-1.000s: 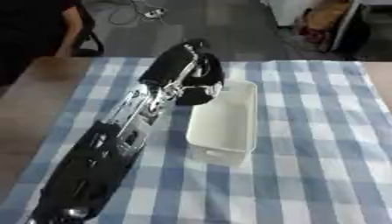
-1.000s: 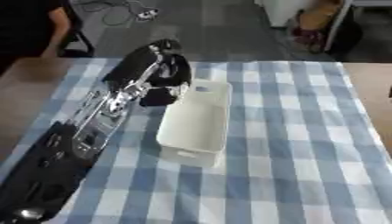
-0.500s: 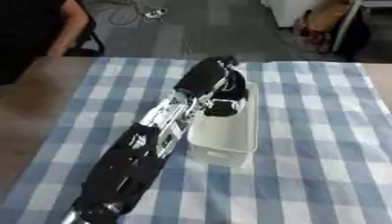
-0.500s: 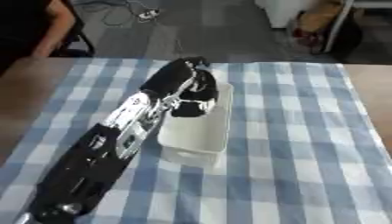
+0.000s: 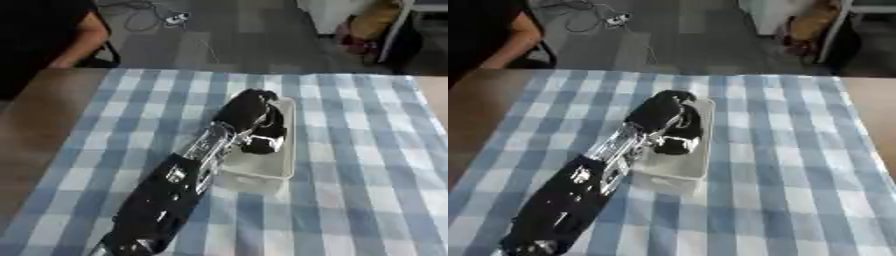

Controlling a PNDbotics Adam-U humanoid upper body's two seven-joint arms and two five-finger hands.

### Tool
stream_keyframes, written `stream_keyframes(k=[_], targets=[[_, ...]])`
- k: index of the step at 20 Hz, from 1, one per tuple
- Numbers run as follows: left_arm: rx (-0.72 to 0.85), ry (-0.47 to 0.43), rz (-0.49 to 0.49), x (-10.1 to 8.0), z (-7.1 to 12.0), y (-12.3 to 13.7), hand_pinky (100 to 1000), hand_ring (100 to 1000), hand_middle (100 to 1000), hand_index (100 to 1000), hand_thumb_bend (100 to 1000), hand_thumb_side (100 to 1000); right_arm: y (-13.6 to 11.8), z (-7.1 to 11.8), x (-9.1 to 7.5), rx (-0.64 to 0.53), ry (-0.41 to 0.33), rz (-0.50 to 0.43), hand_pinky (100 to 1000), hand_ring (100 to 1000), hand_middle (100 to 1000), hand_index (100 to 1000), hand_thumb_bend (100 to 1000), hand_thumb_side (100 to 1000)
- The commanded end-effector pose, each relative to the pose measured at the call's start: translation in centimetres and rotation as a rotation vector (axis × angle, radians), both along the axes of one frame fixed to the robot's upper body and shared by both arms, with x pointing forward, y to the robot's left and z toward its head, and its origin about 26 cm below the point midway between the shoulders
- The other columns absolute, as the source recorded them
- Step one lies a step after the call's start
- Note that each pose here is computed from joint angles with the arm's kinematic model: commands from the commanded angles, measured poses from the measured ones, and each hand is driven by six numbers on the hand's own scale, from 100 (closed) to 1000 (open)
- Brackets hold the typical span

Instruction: Pick up objects on the table and place them in the box.

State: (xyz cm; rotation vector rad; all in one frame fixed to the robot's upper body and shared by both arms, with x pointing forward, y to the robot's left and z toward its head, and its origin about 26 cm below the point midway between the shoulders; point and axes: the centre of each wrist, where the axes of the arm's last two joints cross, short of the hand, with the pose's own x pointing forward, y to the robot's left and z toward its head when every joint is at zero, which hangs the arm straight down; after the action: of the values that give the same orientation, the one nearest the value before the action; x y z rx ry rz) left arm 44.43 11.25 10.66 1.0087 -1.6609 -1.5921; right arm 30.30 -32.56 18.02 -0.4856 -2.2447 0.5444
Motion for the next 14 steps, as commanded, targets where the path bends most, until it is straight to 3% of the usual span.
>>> stream_keyframes(k=[1, 5, 6, 7, 9, 10, 14], targets=[[0.091, 0.007, 0.000, 0.5, -0.2, 0.4, 988, 961, 906, 465, 100, 315, -0.1, 0.9, 0.0, -0.010, -0.027, 0.002, 946, 933, 929, 992, 100, 617], [0.253, 0.133, -0.008, 0.9, -1.2, 1.4, 1000, 1000, 981, 659, 474, 425, -0.2, 0.8, -0.1, -0.011, -0.025, 0.000, 946, 934, 929, 992, 100, 617], [0.283, 0.156, -0.012, 1.0, -1.1, 1.5, 1000, 1000, 986, 675, 499, 436, -0.2, 0.8, -0.1, -0.012, -0.024, -0.001, 946, 934, 929, 992, 100, 618], [0.325, 0.180, -0.018, 1.1, -0.8, 1.8, 1000, 1000, 1000, 766, 684, 524, -0.2, 0.8, -0.1, -0.013, -0.023, -0.002, 946, 933, 929, 992, 100, 617], [0.390, 0.202, -0.029, 1.3, 0.2, 2.1, 1000, 1000, 1000, 810, 793, 575, -0.3, 0.7, -0.1, -0.014, -0.021, -0.006, 946, 934, 929, 992, 100, 618], [0.413, 0.205, -0.033, 1.4, 0.7, 2.2, 1000, 1000, 1000, 839, 897, 625, -0.3, 0.7, -0.1, -0.015, -0.020, -0.007, 946, 934, 929, 992, 100, 617], [0.452, 0.179, -0.050, 1.3, 3.0, 2.4, 1000, 1000, 1000, 877, 942, 770, -0.4, 0.6, -0.1, -0.017, -0.016, -0.012, 946, 934, 929, 993, 100, 618]])
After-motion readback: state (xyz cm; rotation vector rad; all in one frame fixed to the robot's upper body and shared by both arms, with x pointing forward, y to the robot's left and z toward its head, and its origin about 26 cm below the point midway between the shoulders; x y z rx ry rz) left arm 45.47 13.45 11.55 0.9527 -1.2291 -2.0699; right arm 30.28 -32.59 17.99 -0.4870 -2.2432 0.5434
